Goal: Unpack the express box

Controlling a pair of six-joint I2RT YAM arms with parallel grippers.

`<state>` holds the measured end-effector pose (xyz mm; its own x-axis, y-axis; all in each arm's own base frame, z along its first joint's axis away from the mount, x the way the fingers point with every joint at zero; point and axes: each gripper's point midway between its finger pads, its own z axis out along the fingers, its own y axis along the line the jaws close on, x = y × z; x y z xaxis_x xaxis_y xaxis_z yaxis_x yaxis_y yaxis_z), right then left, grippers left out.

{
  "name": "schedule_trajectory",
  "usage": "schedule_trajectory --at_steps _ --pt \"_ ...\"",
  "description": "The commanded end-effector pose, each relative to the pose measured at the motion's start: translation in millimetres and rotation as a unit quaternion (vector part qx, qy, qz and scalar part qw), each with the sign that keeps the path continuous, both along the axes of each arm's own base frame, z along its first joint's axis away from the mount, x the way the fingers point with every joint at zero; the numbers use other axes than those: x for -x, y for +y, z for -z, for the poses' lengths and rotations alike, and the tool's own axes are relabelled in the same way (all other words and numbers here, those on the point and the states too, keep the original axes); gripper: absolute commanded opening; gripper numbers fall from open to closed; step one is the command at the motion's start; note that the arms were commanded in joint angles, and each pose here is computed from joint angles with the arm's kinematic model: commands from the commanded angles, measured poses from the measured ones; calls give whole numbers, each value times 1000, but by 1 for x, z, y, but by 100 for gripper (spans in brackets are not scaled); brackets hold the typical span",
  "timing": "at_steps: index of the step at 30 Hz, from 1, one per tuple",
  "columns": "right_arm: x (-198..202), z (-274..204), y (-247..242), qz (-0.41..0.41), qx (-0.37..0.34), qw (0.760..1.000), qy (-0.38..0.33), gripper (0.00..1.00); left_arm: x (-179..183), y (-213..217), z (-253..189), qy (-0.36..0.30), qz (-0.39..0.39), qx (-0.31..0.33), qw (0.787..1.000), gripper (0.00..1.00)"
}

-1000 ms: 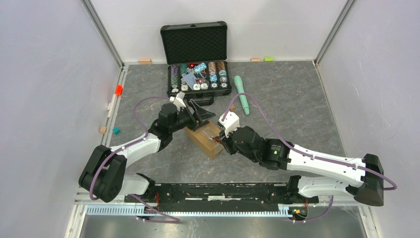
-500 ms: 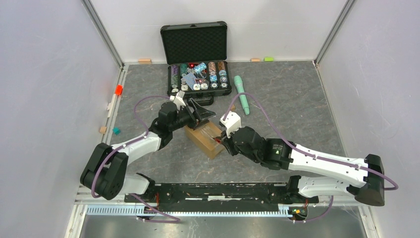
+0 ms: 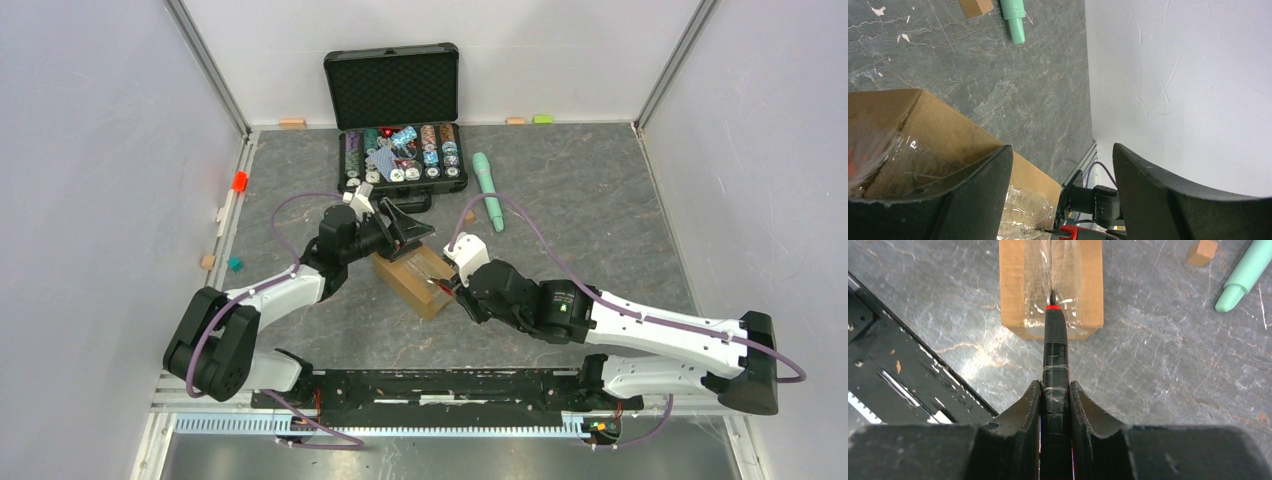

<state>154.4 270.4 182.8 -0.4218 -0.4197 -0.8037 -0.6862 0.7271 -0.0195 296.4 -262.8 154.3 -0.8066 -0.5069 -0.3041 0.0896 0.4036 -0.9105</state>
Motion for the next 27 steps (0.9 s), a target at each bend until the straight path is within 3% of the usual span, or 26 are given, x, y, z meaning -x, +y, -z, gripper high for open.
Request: schedule_trajectory --at_steps 1,7,15,27 --pt "15 4 -21 -10 43 999 24 0 17 49 108 115 -47 -149 981 81" --pt "15 7 -15 -15 48 998 29 0 15 44 90 94 -34 -140 985 82" --pt "11 2 -4 -19 48 998 25 0 12 31 24 43 -10 -109 993 82" --pt "12 7 -1 -21 46 998 31 0 33 -22 -56 22 -1 9 1000 82"
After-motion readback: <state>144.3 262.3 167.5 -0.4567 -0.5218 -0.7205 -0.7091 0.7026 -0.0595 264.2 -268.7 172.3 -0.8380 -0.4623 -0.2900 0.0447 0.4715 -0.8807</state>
